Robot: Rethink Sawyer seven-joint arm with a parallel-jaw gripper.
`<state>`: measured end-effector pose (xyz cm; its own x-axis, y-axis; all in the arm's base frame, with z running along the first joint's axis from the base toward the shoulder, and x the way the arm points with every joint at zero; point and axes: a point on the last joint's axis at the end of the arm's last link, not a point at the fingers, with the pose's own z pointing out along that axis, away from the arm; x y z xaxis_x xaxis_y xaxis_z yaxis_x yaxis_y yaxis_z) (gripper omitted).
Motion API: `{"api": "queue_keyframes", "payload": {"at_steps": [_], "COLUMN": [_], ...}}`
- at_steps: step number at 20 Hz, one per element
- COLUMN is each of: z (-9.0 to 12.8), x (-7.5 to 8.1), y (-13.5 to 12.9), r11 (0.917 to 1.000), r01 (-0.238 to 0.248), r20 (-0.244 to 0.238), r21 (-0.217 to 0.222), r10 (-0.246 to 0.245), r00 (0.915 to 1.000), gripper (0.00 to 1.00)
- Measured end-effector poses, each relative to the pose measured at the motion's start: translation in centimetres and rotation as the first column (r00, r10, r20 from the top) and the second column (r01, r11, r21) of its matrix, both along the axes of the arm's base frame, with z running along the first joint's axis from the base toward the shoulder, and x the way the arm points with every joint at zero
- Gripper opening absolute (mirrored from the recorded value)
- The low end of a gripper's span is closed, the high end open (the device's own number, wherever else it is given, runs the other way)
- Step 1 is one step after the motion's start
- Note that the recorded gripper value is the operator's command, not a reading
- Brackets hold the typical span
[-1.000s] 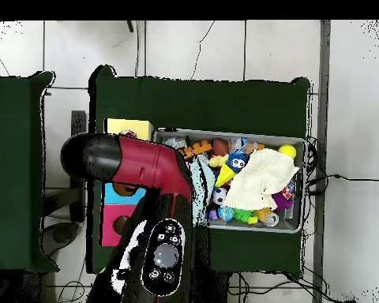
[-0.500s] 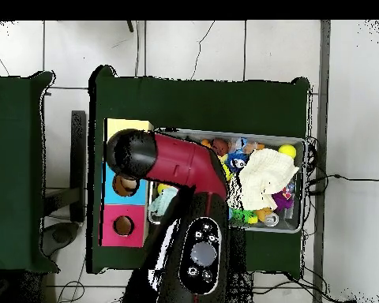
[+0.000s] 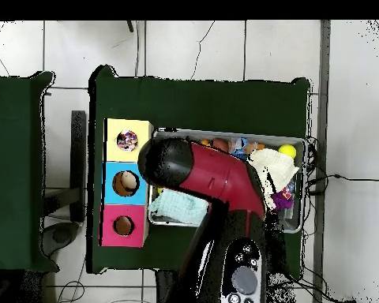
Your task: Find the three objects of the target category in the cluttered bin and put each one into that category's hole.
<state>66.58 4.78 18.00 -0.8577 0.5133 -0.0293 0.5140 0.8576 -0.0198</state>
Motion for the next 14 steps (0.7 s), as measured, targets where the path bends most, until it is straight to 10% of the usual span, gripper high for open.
{"api": "queue_keyframes", "payload": {"at_steps": [14], "z": [2.3], "x": [-7.8], "y": [-0.5], "r11": [0.9996], "r01": [-0.02], "r20": [-0.061], "r21": [-0.02], "r10": [0.018], "r00": [0.9979], "gripper": [1.0]}}
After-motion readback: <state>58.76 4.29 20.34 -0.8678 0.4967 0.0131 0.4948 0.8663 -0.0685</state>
